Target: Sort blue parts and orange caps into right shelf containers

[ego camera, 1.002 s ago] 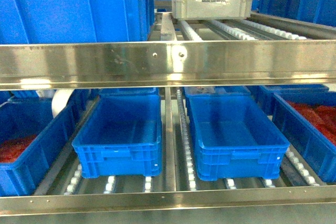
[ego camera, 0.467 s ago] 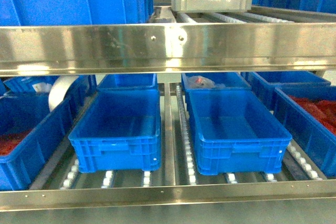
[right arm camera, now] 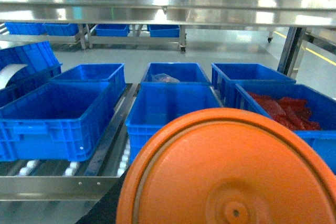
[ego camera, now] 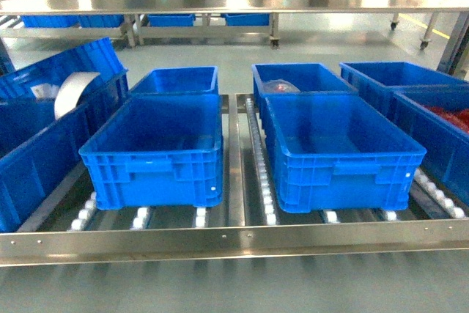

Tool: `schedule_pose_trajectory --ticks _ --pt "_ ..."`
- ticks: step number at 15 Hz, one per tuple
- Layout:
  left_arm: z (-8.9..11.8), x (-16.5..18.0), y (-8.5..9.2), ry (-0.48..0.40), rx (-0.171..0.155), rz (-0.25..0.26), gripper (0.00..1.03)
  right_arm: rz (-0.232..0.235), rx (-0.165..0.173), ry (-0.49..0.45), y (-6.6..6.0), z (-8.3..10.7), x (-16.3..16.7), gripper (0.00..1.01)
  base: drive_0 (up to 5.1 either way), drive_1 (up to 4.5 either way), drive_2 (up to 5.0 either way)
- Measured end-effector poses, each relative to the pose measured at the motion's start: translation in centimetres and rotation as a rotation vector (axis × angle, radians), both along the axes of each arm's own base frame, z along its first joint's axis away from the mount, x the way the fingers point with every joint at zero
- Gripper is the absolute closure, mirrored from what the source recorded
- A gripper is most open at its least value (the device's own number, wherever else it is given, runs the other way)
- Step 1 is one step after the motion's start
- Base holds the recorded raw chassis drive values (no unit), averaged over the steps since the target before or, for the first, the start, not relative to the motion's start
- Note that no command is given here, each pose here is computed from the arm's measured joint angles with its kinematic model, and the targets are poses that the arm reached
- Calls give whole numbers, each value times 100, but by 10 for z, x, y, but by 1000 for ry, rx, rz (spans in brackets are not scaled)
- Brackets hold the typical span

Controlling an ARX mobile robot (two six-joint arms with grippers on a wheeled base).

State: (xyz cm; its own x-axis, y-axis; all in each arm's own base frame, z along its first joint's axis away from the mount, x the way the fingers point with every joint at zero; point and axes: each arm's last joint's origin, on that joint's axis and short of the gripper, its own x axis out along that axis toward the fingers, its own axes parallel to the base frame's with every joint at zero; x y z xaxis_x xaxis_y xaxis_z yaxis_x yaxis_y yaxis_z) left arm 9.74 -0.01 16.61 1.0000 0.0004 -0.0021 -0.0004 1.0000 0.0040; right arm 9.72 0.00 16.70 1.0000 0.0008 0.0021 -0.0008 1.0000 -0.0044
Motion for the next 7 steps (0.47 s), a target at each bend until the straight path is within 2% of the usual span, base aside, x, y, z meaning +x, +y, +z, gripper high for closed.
schedule_pose_trajectory --ticks 7 --pt "0 0 0 0 0 0 61 0 4 0 0 0 0 58 0 0 0"
